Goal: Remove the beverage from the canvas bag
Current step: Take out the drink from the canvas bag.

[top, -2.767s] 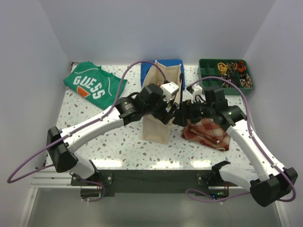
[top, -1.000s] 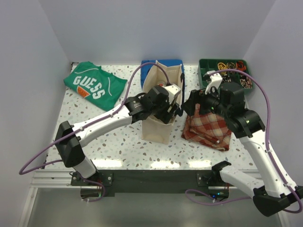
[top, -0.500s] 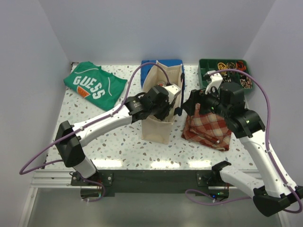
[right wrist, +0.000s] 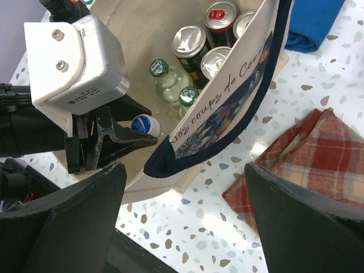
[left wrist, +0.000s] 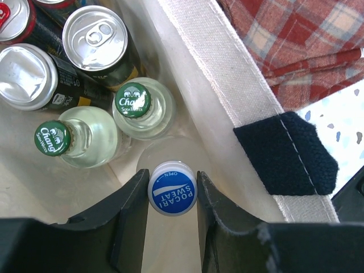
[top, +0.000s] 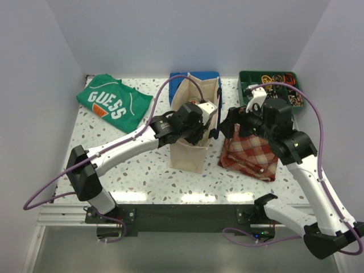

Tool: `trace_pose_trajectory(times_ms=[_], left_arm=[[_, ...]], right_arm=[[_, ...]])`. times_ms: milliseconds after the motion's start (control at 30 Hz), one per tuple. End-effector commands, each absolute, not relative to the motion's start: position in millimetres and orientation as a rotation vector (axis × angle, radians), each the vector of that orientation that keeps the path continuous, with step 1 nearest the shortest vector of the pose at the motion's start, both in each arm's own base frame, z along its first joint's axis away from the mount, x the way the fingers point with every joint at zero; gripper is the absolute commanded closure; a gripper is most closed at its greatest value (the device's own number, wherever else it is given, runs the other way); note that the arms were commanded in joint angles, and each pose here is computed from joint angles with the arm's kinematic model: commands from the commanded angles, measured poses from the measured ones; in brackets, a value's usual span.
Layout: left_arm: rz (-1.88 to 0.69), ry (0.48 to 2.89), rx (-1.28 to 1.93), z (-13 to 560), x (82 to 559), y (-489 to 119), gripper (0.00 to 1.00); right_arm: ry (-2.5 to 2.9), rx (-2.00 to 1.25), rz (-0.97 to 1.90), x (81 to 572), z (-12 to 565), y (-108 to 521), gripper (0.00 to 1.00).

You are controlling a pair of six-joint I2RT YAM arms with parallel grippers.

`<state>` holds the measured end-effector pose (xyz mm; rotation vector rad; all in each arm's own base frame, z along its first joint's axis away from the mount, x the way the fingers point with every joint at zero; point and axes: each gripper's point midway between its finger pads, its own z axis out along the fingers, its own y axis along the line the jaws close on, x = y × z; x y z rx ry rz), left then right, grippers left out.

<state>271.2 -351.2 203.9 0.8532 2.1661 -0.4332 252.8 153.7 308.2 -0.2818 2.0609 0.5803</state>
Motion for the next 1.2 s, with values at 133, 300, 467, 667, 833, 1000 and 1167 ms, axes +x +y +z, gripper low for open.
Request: trace_pose_trajectory(times_ms=[133,300,467,667,833,1000,1167], left_arm=[[-0.530,1.931,0.779,307,282,-363,1.00],[-0.535,1.887,0.768,325,286,-365,1.00],[-0.529,1.870,0.759,332,287,-363,1.00],[-0.514,1.857,0.731,340,289,-358,1.00],[-0.517,1.834,0.702,350,289,-353,1.00],[-0.532,1.796,0.677,370,286,-347,1.00],[-0.537,1.776,0.675,382,283,-344,1.00]], right_arm=[[1.998,-0.260,0.567,259,325,152,0.11],[1.999,-0.258,0.564,260,324,151,0.11],[2.004,-0.257,0.561,259,322,151,0.11],[2.006,-0.255,0.560,260,321,151,0.11],[2.009,-0.249,0.553,260,319,150,0.11],[2.007,-0.251,0.554,259,318,150,0.11],[2.011,-0.245,0.548,259,316,149,0.11]])
